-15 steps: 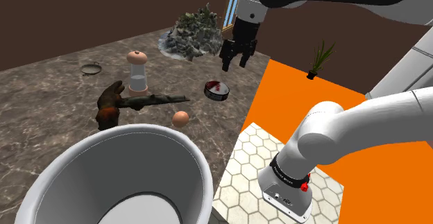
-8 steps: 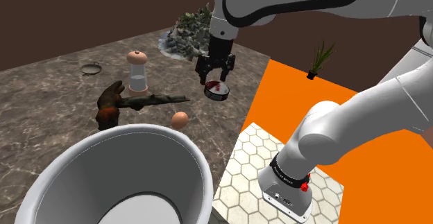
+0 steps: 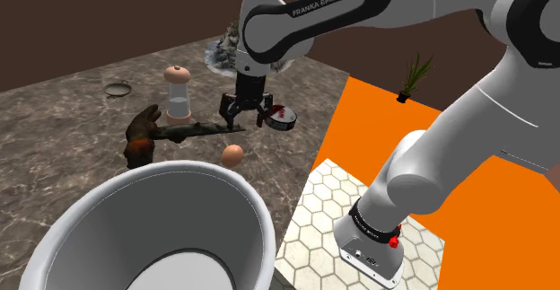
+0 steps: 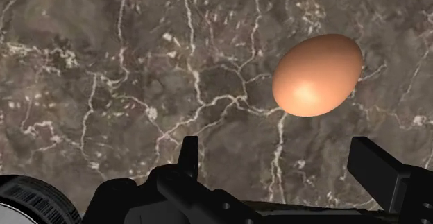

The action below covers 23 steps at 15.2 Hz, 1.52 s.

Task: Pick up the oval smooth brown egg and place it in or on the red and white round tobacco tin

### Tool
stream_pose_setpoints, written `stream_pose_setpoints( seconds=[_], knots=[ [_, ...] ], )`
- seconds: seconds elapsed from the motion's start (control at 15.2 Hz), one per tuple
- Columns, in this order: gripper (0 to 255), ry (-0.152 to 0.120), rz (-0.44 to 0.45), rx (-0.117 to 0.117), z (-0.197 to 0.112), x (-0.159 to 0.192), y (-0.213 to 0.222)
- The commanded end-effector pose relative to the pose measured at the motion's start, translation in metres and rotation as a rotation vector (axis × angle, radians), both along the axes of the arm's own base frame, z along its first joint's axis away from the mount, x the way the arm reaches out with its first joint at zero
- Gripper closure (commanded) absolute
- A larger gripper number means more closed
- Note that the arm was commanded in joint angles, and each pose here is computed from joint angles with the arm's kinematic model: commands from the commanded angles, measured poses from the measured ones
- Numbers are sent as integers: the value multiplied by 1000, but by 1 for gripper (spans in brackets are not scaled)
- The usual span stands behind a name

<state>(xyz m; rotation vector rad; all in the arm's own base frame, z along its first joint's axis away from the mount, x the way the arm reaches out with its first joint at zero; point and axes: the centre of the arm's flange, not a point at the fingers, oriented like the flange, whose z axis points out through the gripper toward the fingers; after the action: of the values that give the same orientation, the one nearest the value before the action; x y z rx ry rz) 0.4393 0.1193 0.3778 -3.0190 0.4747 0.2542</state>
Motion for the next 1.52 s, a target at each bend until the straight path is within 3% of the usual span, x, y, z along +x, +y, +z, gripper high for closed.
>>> stream_pose_setpoints(
  seconds=[0.0,0.53,0.99,1.06,1.45],
  knots=[
    [0,14,-23,10,-16,9,11],
    [0,14,-23,10,-55,3,16],
    [0,15,-23,10,-55,3,16],
    [255,15,-23,10,-55,3,16],
    [255,15,-23,10,-55,3,16]
  ],
)
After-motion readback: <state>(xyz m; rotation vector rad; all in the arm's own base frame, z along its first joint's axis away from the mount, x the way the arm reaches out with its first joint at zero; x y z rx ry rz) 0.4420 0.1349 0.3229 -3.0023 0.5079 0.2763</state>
